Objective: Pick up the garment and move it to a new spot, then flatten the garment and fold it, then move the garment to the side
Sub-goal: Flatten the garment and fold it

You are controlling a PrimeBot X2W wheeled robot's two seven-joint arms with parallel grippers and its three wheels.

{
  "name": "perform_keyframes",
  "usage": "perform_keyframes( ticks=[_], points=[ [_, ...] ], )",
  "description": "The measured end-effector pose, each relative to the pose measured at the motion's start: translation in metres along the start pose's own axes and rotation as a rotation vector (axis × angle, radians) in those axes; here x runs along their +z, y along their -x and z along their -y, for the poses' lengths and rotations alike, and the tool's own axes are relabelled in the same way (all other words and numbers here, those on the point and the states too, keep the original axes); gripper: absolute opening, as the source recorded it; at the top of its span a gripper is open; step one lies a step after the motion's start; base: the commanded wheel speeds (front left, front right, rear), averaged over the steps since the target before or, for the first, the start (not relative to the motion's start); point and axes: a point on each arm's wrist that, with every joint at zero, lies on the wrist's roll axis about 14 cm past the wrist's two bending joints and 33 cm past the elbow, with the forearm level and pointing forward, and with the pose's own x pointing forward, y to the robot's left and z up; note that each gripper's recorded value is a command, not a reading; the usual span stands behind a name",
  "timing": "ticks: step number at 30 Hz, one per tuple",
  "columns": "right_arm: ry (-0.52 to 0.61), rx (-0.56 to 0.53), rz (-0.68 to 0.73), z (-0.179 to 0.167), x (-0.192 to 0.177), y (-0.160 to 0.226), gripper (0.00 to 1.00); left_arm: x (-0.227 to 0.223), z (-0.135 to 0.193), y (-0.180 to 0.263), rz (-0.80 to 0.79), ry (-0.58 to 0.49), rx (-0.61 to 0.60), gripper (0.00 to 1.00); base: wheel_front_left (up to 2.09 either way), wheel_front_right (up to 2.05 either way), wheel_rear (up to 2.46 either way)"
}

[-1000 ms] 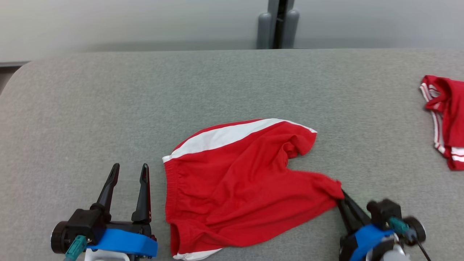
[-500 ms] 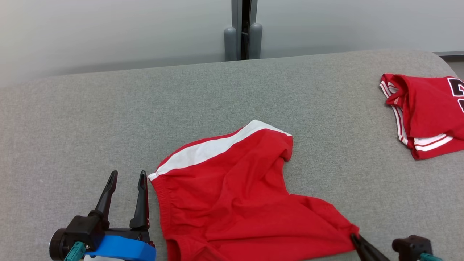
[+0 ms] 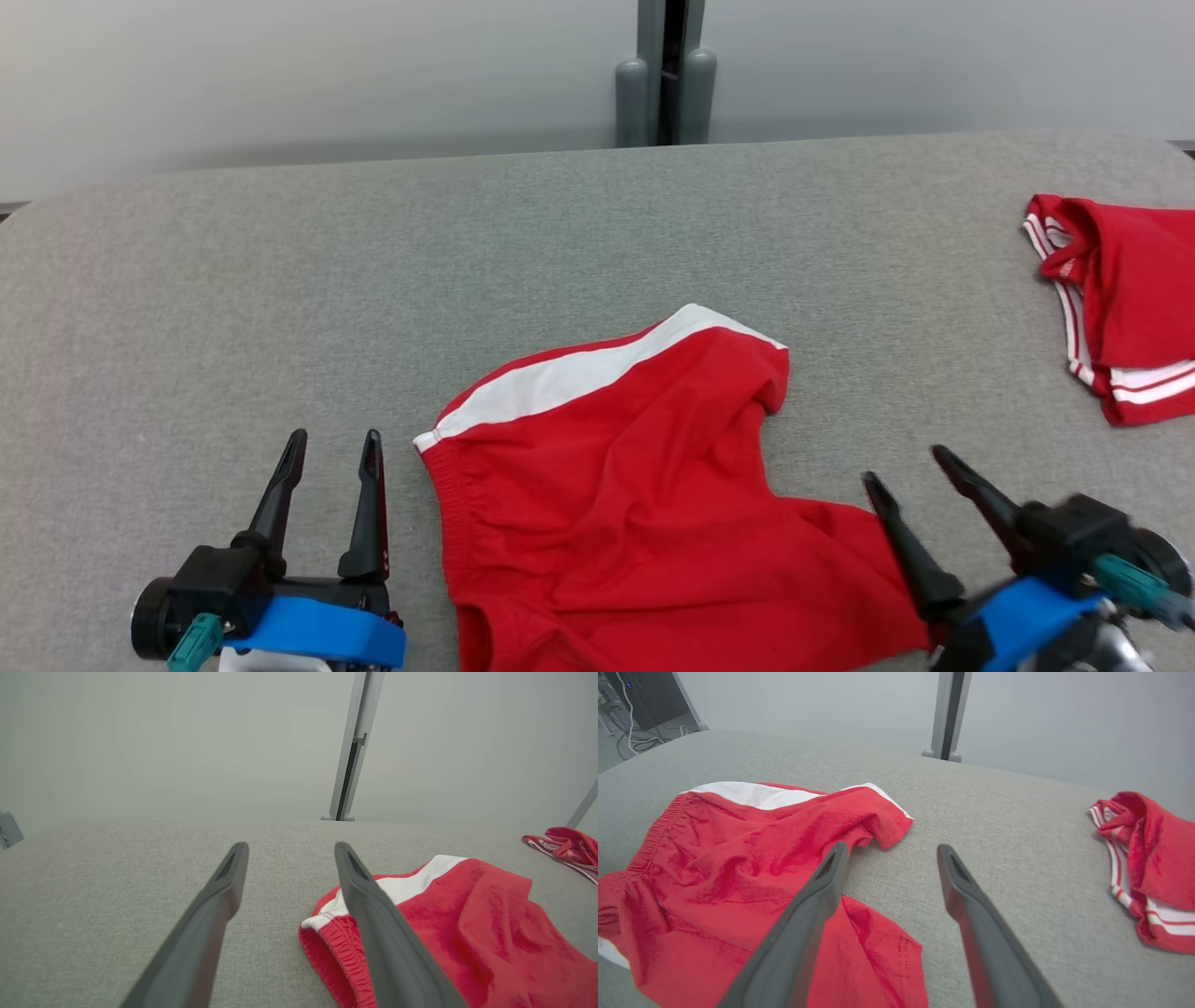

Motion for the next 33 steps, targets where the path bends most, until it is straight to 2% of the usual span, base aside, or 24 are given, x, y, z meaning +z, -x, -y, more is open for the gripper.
perform_keyframes(
  ticks=[7, 18, 21, 22, 23, 24, 29, 33],
  points=[
    [0.052, 0.13, -0.041, -0.032, -0.004, -0.043, 1.0, 0.002, -0.007, -0.002, 0.006, 0.003, 0.019, 1.0, 0.0, 0.0, 0.0],
    [0.056, 0.222, -0.24, -0.051, -0.063, -0.086, 1.0, -0.004, -0.026, 0.0, -0.014, 0.007, 0.08, 1.0, 0.0, 0.0, 0.0],
    [0.017, 0.236, -0.275, -0.055, -0.073, -0.094, 1.0, -0.006, -0.03, 0.0, -0.02, 0.011, 0.093, 1.0, 0.0, 0.0, 0.0],
    [0.022, 0.246, -0.294, -0.057, -0.078, -0.095, 0.72, -0.007, -0.031, 0.0, -0.022, 0.01, 0.096, 1.0, 0.0, 0.0, 0.0],
    [0.028, 0.255, -0.302, -0.059, -0.081, -0.096, 0.13, -0.007, -0.031, 0.0, -0.024, 0.009, 0.097, 1.0, 0.0, 0.0, 0.0],
    [0.027, 0.26, -0.292, -0.06, -0.08, -0.099, 0.0, -0.008, -0.032, -0.001, -0.025, 0.009, 0.099, 1.0, 0.0, 0.0, 0.0],
    [0.045, 0.27, -0.149, -0.062, -0.046, -0.116, 0.0, -0.008, -0.032, -0.001, -0.024, 0.009, 0.1, 1.0, 0.0, 0.0, 0.0],
    [0.06, 0.267, -0.097, -0.061, -0.03, -0.12, 0.0, -0.006, -0.03, -0.002, -0.02, 0.01, 0.095, 1.0, 0.0, 0.0, 0.0]
  ],
)
